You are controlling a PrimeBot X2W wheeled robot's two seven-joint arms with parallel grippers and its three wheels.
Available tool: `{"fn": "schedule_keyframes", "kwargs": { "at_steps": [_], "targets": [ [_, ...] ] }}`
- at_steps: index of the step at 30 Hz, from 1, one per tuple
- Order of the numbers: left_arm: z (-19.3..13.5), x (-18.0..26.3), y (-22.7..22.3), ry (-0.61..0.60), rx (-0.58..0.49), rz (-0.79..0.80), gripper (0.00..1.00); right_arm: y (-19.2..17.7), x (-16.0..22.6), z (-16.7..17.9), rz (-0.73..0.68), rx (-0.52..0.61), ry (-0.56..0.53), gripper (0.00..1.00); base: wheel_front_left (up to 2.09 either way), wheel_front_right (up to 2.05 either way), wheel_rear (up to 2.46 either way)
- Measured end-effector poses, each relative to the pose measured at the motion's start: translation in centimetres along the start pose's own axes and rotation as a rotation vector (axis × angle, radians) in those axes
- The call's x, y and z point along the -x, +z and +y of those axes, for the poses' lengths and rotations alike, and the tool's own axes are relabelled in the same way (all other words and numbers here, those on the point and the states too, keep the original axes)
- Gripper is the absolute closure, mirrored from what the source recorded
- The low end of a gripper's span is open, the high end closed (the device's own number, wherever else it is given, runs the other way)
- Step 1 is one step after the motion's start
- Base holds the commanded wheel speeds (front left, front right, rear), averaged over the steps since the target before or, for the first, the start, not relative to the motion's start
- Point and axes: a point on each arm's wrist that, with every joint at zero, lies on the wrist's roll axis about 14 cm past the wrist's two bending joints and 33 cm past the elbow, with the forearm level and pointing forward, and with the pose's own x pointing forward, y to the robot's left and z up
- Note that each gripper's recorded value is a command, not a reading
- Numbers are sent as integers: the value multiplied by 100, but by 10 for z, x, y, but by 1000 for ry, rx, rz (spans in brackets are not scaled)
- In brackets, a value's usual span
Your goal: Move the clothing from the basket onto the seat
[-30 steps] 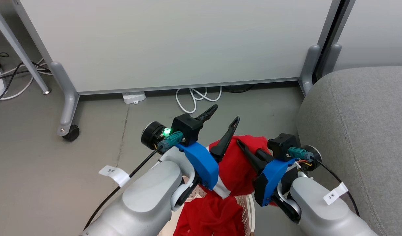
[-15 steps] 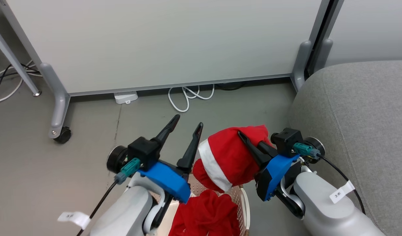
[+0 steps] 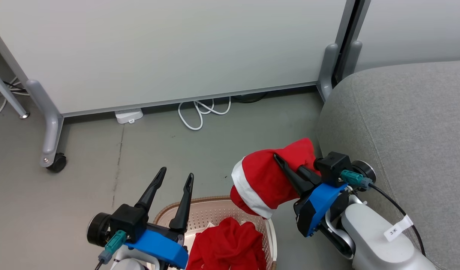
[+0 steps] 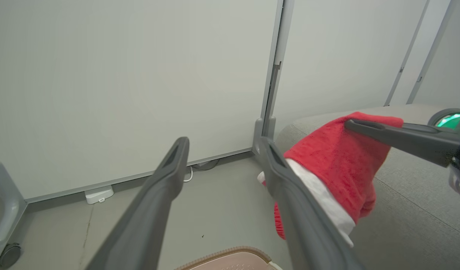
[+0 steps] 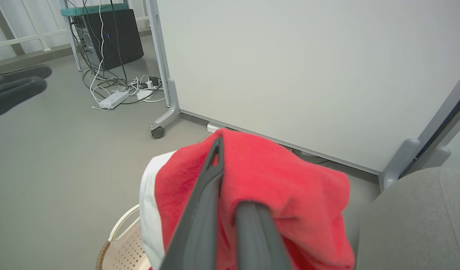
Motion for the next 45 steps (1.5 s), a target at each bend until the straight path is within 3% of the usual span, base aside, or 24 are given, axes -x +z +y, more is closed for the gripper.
{"fn": "schedule_keyframes", "kwargs": {
  "at_steps": [10, 20, 45],
  "targets": [
    [3, 3, -10, 23, 16, 14, 0, 0, 20, -14, 0, -12, -64, 100, 0, 0, 0],
    [-13, -19, -11, -40, 18, 9, 0, 8, 42, -25, -27, 23, -130, 100, 0, 0, 0],
    [-109, -77, -39, -373, 39, 69, 0, -8, 142, -72, -15, -52, -471, 100, 0, 0, 0]
  ]
}}
